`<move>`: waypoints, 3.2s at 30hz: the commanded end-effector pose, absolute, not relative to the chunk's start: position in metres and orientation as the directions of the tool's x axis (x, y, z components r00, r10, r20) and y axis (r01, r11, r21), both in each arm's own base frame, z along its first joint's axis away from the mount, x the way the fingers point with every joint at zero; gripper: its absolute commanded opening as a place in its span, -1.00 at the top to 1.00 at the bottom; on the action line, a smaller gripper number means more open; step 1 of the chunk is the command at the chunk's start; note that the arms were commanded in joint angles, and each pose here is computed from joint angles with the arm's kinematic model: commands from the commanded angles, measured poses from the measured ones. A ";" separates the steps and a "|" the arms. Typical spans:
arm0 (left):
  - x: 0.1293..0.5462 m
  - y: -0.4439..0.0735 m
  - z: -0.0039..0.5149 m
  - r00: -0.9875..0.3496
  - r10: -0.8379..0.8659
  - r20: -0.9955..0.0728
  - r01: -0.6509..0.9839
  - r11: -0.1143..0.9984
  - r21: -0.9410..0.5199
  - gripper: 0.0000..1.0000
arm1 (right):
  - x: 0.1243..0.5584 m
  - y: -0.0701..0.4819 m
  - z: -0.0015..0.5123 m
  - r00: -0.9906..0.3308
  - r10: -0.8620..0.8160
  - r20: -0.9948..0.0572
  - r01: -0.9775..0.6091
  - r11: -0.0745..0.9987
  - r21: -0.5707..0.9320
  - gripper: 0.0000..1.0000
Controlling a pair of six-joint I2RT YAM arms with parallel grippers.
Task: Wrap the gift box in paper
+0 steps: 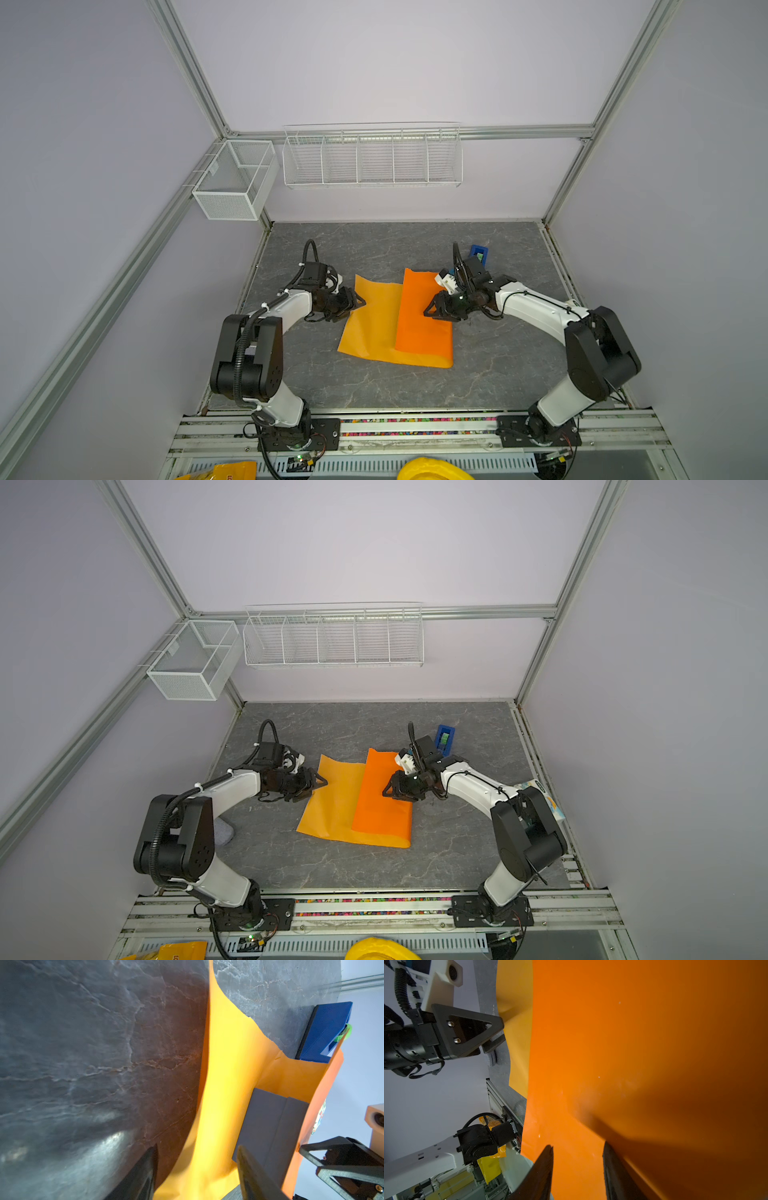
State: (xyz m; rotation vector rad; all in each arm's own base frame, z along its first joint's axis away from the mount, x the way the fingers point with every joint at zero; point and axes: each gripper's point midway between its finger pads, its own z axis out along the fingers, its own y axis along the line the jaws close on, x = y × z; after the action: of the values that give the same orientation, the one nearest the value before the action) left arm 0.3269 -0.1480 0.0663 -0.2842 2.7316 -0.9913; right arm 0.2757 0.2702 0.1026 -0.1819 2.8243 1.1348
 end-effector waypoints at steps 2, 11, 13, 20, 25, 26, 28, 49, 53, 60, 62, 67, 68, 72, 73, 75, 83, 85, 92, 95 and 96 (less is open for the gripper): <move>0.318 -0.139 0.077 -0.953 -0.244 -0.182 -0.085 0.788 -0.609 -0.04 | 0.256 0.255 0.076 -0.997 -0.078 -0.031 -0.080 0.770 0.633 0.14; 0.314 -0.137 0.081 -0.957 -0.232 -0.175 -0.083 0.796 -0.600 0.44 | 0.257 0.254 0.075 -0.997 -0.077 -0.028 -0.078 0.775 0.628 0.14; 0.314 -0.137 0.078 -0.958 -0.231 -0.171 -0.086 0.798 -0.596 0.47 | 0.257 0.254 0.075 -0.997 -0.076 -0.029 -0.077 0.775 0.627 0.14; 0.313 -0.135 0.068 -0.965 -0.223 -0.141 -0.105 0.815 -0.570 0.47 | 0.258 0.254 0.076 -0.997 -0.073 -0.034 -0.078 0.775 0.627 0.14; 0.312 -0.138 0.062 -0.971 -0.201 -0.130 -0.097 0.826 -0.555 0.47 | 0.257 0.255 0.076 -0.997 -0.073 -0.033 -0.078 0.775 0.627 0.14; 0.312 -0.139 0.061 -0.971 -0.199 -0.131 -0.095 0.829 -0.551 0.47 | 0.257 0.255 0.076 -0.997 -0.073 -0.032 -0.077 0.775 0.627 0.14; 0.313 -0.140 0.060 -0.972 -0.193 -0.133 -0.091 0.834 -0.544 0.48 | 0.258 0.254 0.076 -0.997 -0.072 -0.032 -0.076 0.775 0.627 0.14; 0.317 -0.150 0.081 -0.972 -0.115 -0.206 -0.006 0.884 -0.467 0.89 | 0.258 0.255 0.076 -0.997 -0.071 -0.029 -0.074 0.776 0.627 0.14; 0.312 -0.163 0.097 -0.972 -0.090 -0.219 0.032 0.866 -0.499 0.97 | 0.257 0.255 0.074 -0.997 -0.074 -0.025 -0.073 0.777 0.626 0.15; 0.305 -0.200 0.129 -0.967 -0.044 -0.251 0.113 0.807 -0.580 1.00 | 0.254 0.257 0.073 -0.996 -0.086 -0.014 -0.075 0.771 0.632 0.15; 0.305 -0.210 0.136 -0.965 -0.035 -0.259 0.131 0.792 -0.596 1.00 | 0.252 0.259 0.072 -0.995 -0.095 -0.007 -0.077 0.766 0.638 0.14; 0.306 -0.227 0.146 -0.962 -0.016 -0.272 0.160 0.776 -0.610 1.00 | 0.243 0.264 0.072 -0.991 -0.132 0.003 -0.099 0.760 0.643 0.15; 0.306 -0.230 0.146 -0.962 -0.013 -0.272 0.162 0.773 -0.613 1.00 | 0.241 0.263 0.072 -0.990 -0.140 0.006 -0.104 0.759 0.642 0.15; 0.306 -0.239 0.148 -0.963 0.002 -0.270 0.176 0.766 -0.619 1.00 | 0.233 0.263 0.070 -0.986 -0.166 0.017 -0.117 0.760 0.640 0.15; 0.306 -0.241 0.148 -0.963 0.004 -0.271 0.178 0.765 -0.619 1.00 | 0.231 0.263 0.069 -0.985 -0.171 0.022 -0.118 0.761 0.638 0.15; 0.307 -0.244 0.148 -0.963 0.008 -0.271 0.181 0.762 -0.621 1.00 | 0.228 0.262 0.069 -0.984 -0.179 0.027 -0.121 0.761 0.637 0.15; 0.306 -0.257 0.153 -0.961 0.031 -0.275 0.205 0.747 -0.633 1.00 | 0.219 0.257 0.066 -0.979 -0.200 0.042 -0.130 0.771 0.623 0.15; 0.305 -0.265 0.157 -0.958 0.052 -0.282 0.226 0.739 -0.634 1.00 | 0.217 0.256 0.065 -0.978 -0.204 0.045 -0.132 0.771 0.623 0.15; 0.294 -0.312 0.162 -0.953 0.140 -0.269 0.290 0.686 -0.667 1.00 | 0.219 0.256 0.065 -0.978 -0.203 0.039 -0.135 0.772 0.622 0.16; 0.289 -0.327 0.152 -0.953 0.181 -0.244 0.300 0.689 -0.660 1.00 | 0.220 0.257 0.066 -0.979 -0.201 0.032 -0.138 0.772 0.621 0.16; 0.286 -0.332 0.147 -0.952 0.197 -0.233 0.303 0.690 -0.657 1.00 | 0.220 0.257 0.066 -0.979 -0.200 0.031 -0.138 0.772 0.620 0.16</move>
State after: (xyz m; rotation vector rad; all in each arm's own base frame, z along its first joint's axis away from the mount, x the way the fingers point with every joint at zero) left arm 0.2914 -0.3195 0.1536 0.3770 2.7197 -1.0959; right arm 0.2583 0.2773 0.1006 -0.3394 2.8254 1.1639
